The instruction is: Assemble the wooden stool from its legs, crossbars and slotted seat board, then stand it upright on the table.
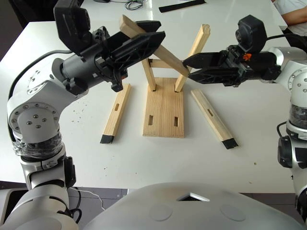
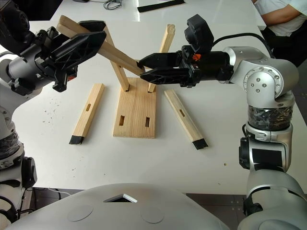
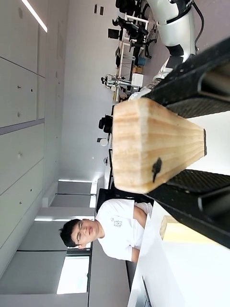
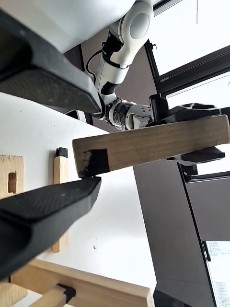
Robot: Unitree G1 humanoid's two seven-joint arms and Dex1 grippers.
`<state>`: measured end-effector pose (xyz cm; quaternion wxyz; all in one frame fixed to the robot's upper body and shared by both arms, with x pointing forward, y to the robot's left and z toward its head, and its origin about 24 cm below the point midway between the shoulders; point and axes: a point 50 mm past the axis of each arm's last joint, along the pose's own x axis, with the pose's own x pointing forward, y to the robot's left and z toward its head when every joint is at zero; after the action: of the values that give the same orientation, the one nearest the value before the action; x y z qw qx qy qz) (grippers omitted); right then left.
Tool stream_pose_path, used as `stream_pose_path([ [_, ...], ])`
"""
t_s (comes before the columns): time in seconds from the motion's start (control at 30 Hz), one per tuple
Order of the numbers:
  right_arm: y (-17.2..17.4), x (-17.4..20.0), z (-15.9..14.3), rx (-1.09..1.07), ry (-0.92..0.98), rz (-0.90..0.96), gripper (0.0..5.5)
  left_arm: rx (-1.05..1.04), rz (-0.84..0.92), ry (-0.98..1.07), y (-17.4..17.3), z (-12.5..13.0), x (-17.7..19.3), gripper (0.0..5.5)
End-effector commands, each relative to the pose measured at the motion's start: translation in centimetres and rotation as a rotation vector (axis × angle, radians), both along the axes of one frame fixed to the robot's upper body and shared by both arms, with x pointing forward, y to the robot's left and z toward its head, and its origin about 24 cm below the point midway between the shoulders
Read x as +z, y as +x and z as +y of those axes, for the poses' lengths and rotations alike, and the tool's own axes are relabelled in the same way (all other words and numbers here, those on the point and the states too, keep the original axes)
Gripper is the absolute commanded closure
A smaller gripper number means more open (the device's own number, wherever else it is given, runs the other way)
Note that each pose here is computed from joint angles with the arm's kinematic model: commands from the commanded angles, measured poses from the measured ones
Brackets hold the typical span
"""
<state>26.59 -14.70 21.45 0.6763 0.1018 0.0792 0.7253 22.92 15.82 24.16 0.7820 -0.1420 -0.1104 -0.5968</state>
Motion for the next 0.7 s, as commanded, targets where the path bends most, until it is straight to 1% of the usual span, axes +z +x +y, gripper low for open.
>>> stream_pose_path([
  [0.03,0.2,-1.2,-0.8,-0.118,0.007,-0.017,2.36,0.063,-0.020,0.142,0.7,1.5,-1.1,4.20],
  [0.07,0.1,-1.8,-0.9,-0.155,0.000,-0.026,2.14,0.071,-0.024,0.212,0.9,1.8,-1.8,4.20],
  [0.13,-0.5,-3.1,-0.9,-0.224,0.016,-0.020,1.94,0.063,0.015,0.337,1.1,2.7,-3.8,4.20],
  [0.2,-1.3,-4.1,-0.4,-0.281,0.055,-0.011,1.94,0.059,0.053,0.471,1.2,4.1,-5.7,4.20],
  [0.23,-1.7,-4.4,-0.3,-0.314,0.082,-0.004,1.94,0.077,0.066,0.537,1.4,5.3,-6.3,4.20],
  [0.37,-2.5,-5.4,-0.1,-0.451,0.152,0.013,1.94,0.132,0.050,0.746,2.8,9.3,-7.5,4.20],
  [0.43,-2.7,-5.8,-0.1,-0.502,0.160,0.016,1.94,0.136,0.025,0.798,3.6,10.7,-7.4,4.20],
  [0.53,-2.8,-5.9,0.1,-0.530,0.165,0.018,1.94,0.126,-0.013,0.848,4.3,12.0,-7.3,4.20],
  [0.7,-2.9,-5.9,0.0,-0.563,0.171,0.014,1.94,0.082,-0.057,0.875,4.6,12.8,-7.0,4.20],
])
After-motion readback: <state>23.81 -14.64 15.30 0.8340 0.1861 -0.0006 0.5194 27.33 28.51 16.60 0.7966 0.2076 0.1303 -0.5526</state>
